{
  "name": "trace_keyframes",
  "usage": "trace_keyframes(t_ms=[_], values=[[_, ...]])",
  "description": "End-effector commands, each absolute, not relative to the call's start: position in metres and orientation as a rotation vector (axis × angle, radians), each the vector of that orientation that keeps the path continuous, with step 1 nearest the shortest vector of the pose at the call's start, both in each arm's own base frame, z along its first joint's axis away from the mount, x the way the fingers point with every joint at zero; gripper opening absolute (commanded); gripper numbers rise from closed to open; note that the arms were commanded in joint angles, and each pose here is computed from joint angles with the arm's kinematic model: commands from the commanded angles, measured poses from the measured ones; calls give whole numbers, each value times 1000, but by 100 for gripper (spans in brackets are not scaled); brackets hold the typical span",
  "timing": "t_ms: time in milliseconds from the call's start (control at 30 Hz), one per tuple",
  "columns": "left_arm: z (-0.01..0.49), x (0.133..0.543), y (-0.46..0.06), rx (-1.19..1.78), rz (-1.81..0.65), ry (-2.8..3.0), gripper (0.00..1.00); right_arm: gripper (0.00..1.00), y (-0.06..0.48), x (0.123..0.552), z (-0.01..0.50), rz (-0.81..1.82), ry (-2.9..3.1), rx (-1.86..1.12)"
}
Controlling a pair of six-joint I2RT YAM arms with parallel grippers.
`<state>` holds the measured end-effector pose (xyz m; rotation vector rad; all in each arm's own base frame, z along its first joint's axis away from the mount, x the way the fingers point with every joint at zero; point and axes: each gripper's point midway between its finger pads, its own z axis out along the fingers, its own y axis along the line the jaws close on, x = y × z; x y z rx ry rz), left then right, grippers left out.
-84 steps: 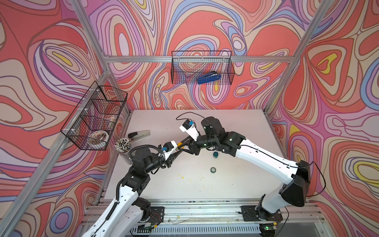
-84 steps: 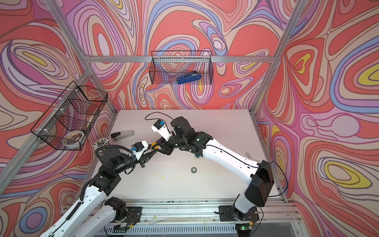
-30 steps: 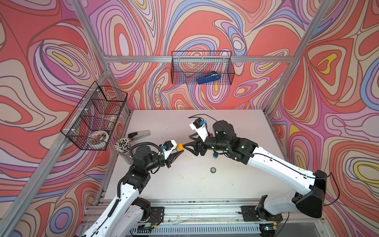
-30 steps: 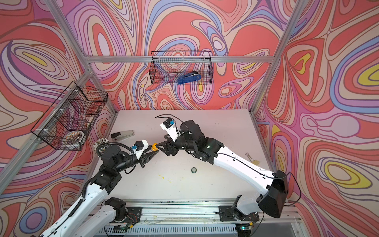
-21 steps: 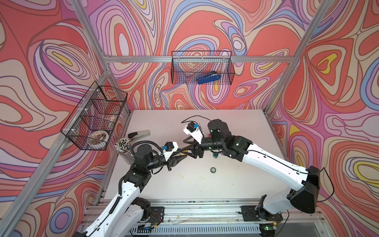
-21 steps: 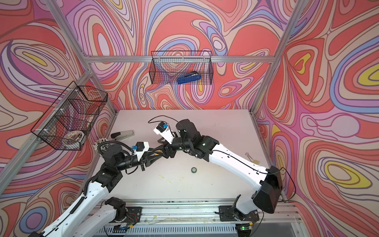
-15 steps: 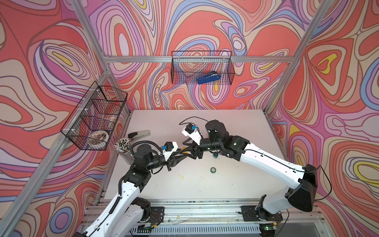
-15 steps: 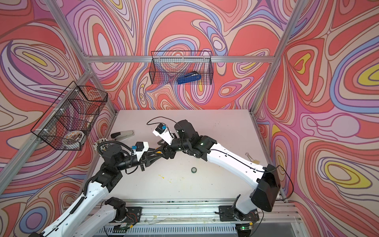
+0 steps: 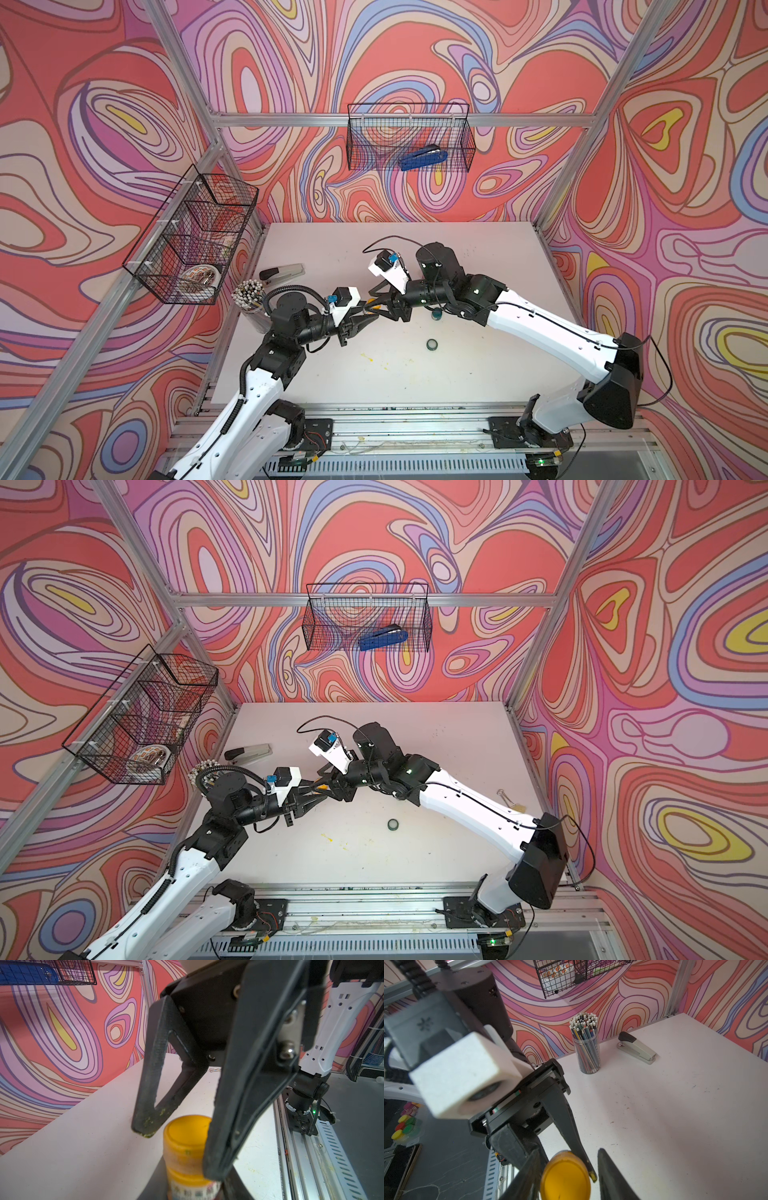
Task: Close the paint jar lid
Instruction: Screw the lid onto the paint jar.
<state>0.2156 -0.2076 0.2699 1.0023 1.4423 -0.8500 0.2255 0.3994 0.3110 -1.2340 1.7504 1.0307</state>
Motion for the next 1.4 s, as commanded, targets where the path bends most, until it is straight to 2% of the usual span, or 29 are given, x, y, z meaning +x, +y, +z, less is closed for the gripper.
trace_keyframes(t_ms=[0,167,300,433,600,1000,1367], values=[[294,215,-206,1001,-815,1365,24,47,393,222,310,1040,1768,-1226],[294,217,-205,997,-808,1366,24,43,392,222,312,1051,1767,-1218],[295,217,-205,995,-802,1365,24,43,390,223,308,1045,1781,-1214],[294,218,-204,993,-795,1367,24,35,390,221,311,1054,1778,-1211],[296,225,-201,971,-753,1366,23,32,392,223,311,1062,1786,-1203],[333,268,-183,849,-440,1239,24,26,412,251,304,1124,1937,-984],[351,320,-184,787,-98,1182,23,25,428,298,257,940,2164,-561]])
